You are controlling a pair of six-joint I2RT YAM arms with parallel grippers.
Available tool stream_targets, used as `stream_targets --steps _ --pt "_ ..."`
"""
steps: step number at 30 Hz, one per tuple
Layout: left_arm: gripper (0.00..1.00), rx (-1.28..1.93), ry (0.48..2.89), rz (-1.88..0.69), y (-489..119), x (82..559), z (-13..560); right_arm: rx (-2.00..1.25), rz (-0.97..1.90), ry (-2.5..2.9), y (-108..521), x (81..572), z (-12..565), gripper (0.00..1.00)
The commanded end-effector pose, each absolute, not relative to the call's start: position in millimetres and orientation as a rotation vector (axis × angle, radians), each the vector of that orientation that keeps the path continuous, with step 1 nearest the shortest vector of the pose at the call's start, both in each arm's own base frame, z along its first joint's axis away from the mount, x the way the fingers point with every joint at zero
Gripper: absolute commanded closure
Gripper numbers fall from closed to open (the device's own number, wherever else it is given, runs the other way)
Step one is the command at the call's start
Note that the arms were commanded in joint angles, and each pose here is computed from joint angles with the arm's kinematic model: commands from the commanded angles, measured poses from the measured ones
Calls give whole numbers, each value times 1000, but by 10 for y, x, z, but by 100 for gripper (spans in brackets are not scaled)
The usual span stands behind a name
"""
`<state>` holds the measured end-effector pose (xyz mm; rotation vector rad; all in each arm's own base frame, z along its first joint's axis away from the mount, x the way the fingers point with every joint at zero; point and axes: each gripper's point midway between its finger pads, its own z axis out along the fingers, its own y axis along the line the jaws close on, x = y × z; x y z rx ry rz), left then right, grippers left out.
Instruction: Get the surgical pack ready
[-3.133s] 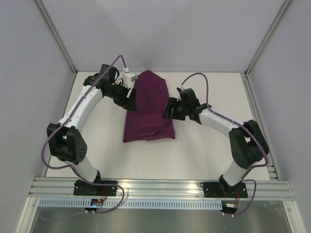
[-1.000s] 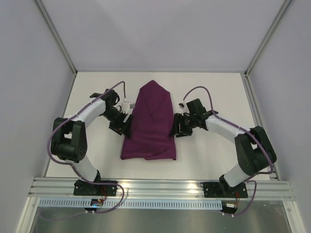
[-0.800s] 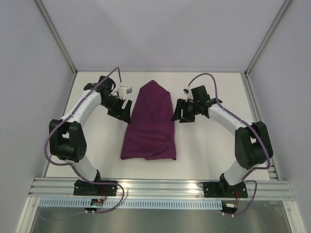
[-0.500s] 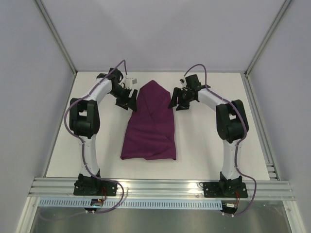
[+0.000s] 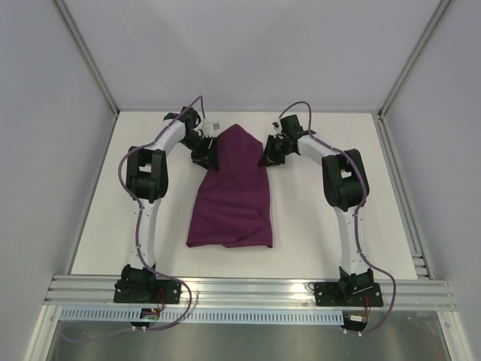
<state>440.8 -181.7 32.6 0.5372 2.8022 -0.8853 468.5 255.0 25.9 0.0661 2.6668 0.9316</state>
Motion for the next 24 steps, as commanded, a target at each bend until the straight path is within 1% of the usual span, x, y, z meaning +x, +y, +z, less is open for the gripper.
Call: stream_targets --steps 1,2,3,4,5,7,8,9,10,11,12,13,15,17,18,20,21,22,23,24 --pt "46 526 2756 -990 -2000 4483 391 54 953 2580 2638 4950 377 87" --pt "49 531 2721 -1006 -2020 4536 436 49 965 2566 2649 4974 434 91" --pt "56 532 2688 -1009 -2024 4570 530 45 972 2545 2642 5017 512 97" --pt "57 533 2655 -1027 -2038 4583 609 35 979 2521 2645 5041 622 99" --pt "58 567 2566 -1027 -2059 4686 721 14 986 2505 2655 5048 689 99" --pt "70 612 2467 -1022 -2080 4643 1005 -22 993 2459 2654 5060 917 99" --pt "87 649 2406 -985 -2059 4660 1178 -50 996 2437 2656 5054 1016 99" --pt "95 662 2390 -962 -2033 4658 1244 -68 1001 2421 2652 5045 1091 100" --pt "100 672 2375 -943 -2009 4645 1316 -86 1008 2411 2660 5012 1135 100" --pt "100 690 2366 -939 -1964 4606 1327 -120 1031 2363 2685 4983 1342 99" --pt "100 710 2319 -950 -1969 4556 1510 -146 1040 2343 2681 4954 1417 100" --pt "100 720 2305 -952 -1954 4514 1566 -170 1061 2339 2684 4867 1447 100" --pt "100 769 2256 -946 -1906 4372 1709 -229 1059 2274 2668 4773 1710 99" --pt "100 805 2256 -941 -1870 4207 1678 -263 1069 2242 2621 4588 1862 99" --pt "100 847 2210 -918 -1851 4129 1803 -276 1071 2235 2603 4512 1883 99" --pt "100 874 2206 -923 -1814 3915 1825 -309 1087 2242 2598 4282 1834 99" --pt "100 893 2194 -943 -1822 3833 1839 -337 1088 2204 2597 4179 1991 99" --pt "100 918 2184 -950 -1816 3751 1843 -355 1090 2192 2595 4096 2025 100" --pt "100 932 2184 -962 -1803 3623 1829 -369 1097 2216 2612 3946 1900 100" --pt "100 942 2181 -978 -1805 3553 1811 -388 1101 2186 2621 3843 2009 100"
